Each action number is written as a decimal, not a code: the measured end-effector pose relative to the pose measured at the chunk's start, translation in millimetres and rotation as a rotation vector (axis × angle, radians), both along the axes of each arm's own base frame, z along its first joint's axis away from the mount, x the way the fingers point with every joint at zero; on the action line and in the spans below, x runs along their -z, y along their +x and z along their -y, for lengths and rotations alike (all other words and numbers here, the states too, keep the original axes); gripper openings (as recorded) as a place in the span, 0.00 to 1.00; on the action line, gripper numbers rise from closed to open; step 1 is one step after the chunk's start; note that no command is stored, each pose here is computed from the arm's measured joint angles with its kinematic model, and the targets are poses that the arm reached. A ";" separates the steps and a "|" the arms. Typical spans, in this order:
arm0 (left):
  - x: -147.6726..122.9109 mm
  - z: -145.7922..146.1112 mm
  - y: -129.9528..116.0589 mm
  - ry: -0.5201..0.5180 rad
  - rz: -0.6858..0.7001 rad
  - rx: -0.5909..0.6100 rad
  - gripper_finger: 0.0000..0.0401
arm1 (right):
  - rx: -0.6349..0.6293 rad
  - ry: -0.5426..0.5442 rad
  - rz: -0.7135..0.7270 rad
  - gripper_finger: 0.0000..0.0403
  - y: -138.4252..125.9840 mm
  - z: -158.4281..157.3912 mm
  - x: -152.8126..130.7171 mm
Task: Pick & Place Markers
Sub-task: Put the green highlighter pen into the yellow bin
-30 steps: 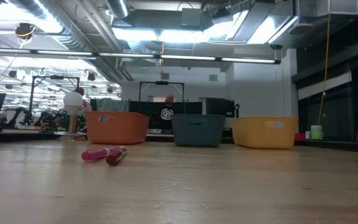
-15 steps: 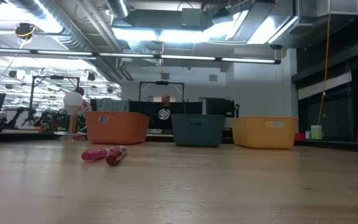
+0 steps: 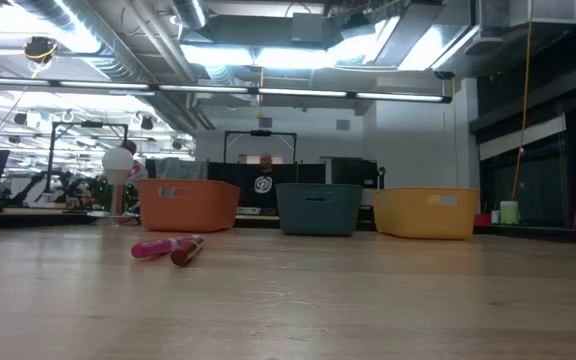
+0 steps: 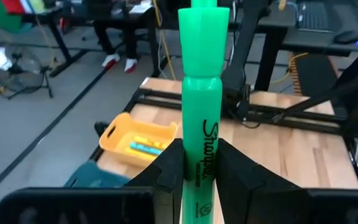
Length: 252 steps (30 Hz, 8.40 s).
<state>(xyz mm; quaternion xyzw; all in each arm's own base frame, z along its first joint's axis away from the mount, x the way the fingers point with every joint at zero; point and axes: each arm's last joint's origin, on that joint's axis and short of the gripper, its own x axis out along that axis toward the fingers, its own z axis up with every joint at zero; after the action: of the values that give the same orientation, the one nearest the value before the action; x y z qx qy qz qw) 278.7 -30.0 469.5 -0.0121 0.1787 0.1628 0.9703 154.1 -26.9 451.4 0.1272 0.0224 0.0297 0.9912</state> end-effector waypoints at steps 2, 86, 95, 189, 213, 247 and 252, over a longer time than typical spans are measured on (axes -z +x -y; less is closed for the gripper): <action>-2.7 -6.8 2.3 0.006 0.022 0.015 0.16 | 0.000 -0.004 0.012 0.00 0.0 0.0 -1.3; -15.3 -78.4 25.1 -0.007 0.230 0.256 0.16 | 0.061 -0.084 0.314 0.63 122.2 29.7 -12.3; -15.2 -78.4 25.1 -0.006 0.229 0.251 0.16 | 0.027 -0.081 0.272 0.63 133.1 31.2 -13.0; -29.2 -69.0 -5.4 0.011 0.227 0.268 0.03 | 0.394 -0.158 -0.051 0.15 78.2 29.7 -59.3; -36.0 -65.6 -17.0 0.032 0.247 0.333 0.00 | 0.762 -0.039 -0.281 0.15 65.4 51.0 -36.8; -38.7 -67.3 -21.3 0.035 0.258 0.249 0.00 | 1.083 -0.044 -0.559 0.15 26.2 125.7 -14.4; -38.6 -68.6 -21.4 0.041 0.256 0.209 0.00 | 1.070 -0.035 -0.631 0.15 34.3 131.8 -4.1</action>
<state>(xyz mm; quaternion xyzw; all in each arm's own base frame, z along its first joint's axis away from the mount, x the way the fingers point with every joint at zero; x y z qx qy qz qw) 257.3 38.5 508.2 0.0059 0.0505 0.0616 0.9968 188.3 -158.8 455.5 0.1074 0.2479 -0.5108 0.8161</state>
